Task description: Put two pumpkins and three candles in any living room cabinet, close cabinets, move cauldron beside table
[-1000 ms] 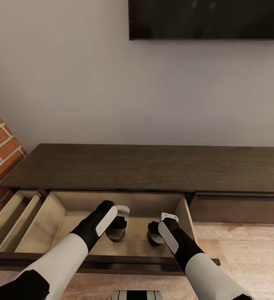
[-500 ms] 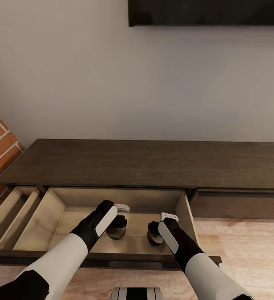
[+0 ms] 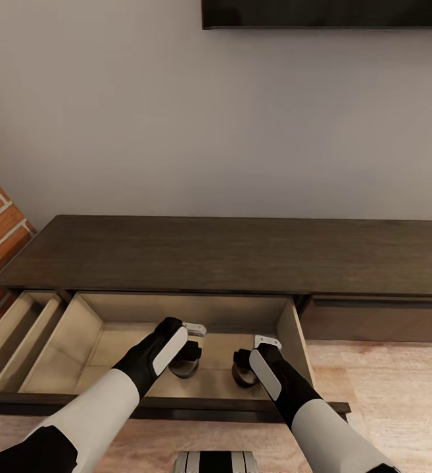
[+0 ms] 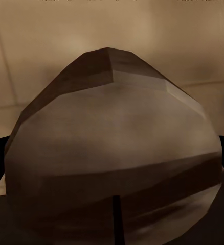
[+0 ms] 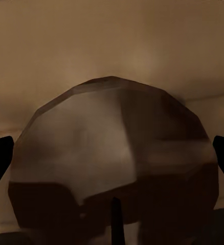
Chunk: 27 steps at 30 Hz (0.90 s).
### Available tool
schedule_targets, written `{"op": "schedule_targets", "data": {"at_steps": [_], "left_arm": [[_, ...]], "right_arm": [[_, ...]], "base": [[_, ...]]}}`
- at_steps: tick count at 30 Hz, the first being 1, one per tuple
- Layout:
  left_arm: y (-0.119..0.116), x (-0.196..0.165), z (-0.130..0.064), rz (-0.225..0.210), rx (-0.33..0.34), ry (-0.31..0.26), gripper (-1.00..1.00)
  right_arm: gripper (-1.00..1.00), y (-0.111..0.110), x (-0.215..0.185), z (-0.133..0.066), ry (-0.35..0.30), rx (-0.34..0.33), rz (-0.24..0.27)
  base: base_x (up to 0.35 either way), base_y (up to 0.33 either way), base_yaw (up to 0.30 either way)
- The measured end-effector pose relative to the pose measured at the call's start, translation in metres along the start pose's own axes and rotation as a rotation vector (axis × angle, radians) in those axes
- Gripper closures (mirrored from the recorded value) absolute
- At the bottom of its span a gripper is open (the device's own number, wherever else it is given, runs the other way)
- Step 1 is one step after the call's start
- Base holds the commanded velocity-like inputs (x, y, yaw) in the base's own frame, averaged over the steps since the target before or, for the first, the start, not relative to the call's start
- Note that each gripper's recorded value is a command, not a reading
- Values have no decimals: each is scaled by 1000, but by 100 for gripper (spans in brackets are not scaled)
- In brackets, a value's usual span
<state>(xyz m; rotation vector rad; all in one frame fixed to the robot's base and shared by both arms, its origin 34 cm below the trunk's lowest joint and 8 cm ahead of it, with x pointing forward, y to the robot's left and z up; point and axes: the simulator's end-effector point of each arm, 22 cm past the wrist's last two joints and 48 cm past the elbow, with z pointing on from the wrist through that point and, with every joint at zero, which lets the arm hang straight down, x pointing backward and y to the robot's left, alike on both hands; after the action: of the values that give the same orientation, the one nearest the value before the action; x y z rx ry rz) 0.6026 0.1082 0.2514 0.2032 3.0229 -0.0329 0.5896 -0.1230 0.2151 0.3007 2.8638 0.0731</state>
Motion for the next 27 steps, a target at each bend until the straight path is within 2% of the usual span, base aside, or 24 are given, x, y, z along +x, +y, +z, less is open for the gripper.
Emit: {"op": "schedule_targets", "data": {"at_steps": [8,13,21,27], "left_arm": [[0,0,0,2,0,-1,100],[-1,6,10,1,3,20,100],[-1,6,10,1,5,19,100],[-2,10,19,-1,7,30,100]], "right_arm": [[100,0,0,0,-1,0,0],[100,-2,8,9,20,4,1],[100,-2,8,9,19,4,1],[100,-3,14,16,35,8,1]], "base": [[0,0,0],[0,0,0],[0,0,0],[0,0,0]]}}
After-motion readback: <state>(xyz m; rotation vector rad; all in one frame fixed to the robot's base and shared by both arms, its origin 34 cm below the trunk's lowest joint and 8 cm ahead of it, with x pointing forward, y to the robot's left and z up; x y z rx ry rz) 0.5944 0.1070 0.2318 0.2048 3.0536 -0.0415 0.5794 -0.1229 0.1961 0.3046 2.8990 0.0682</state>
